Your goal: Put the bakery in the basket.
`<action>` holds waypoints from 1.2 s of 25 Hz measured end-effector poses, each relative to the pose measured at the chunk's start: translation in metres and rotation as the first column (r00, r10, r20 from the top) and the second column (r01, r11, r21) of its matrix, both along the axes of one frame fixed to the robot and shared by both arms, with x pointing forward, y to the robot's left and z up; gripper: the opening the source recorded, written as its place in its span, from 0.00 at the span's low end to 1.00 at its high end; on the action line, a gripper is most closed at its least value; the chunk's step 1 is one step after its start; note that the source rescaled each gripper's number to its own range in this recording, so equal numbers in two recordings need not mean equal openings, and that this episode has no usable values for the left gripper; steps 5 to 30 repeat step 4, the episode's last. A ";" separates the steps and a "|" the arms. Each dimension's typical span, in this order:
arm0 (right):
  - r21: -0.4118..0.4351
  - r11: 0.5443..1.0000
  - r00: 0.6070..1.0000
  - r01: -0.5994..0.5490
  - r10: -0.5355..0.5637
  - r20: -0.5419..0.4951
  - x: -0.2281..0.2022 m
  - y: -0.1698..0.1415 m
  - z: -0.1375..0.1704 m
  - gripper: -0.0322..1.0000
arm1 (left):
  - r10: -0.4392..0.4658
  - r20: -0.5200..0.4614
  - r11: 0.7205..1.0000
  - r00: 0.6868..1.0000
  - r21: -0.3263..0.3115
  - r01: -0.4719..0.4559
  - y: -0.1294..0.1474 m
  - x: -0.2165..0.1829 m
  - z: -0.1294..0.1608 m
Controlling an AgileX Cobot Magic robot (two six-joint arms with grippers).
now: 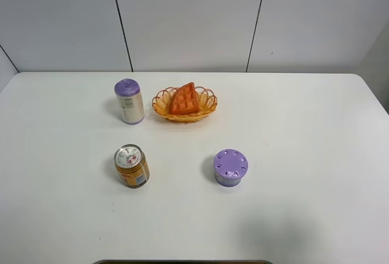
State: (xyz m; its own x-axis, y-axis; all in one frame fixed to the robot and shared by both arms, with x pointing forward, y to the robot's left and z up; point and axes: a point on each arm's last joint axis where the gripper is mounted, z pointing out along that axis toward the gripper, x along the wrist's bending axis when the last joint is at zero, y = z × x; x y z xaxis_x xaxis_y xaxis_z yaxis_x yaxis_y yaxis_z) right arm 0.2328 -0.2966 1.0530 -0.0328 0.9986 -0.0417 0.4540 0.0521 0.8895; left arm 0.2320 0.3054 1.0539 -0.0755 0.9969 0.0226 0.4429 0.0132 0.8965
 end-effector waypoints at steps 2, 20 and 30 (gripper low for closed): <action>0.000 1.000 1.000 0.000 0.000 0.000 0.000 0.000 0.000 0.65 | 0.000 0.000 1.000 1.000 0.000 0.000 0.000 0.000 0.000; 0.000 1.000 1.000 0.000 0.000 0.000 0.000 0.000 0.000 0.65 | 0.000 0.000 1.000 1.000 0.000 0.000 0.000 0.000 0.000; 0.000 1.000 1.000 0.000 0.000 0.000 0.000 0.000 0.000 0.65 | 0.000 0.000 1.000 1.000 0.000 0.000 0.000 0.000 0.000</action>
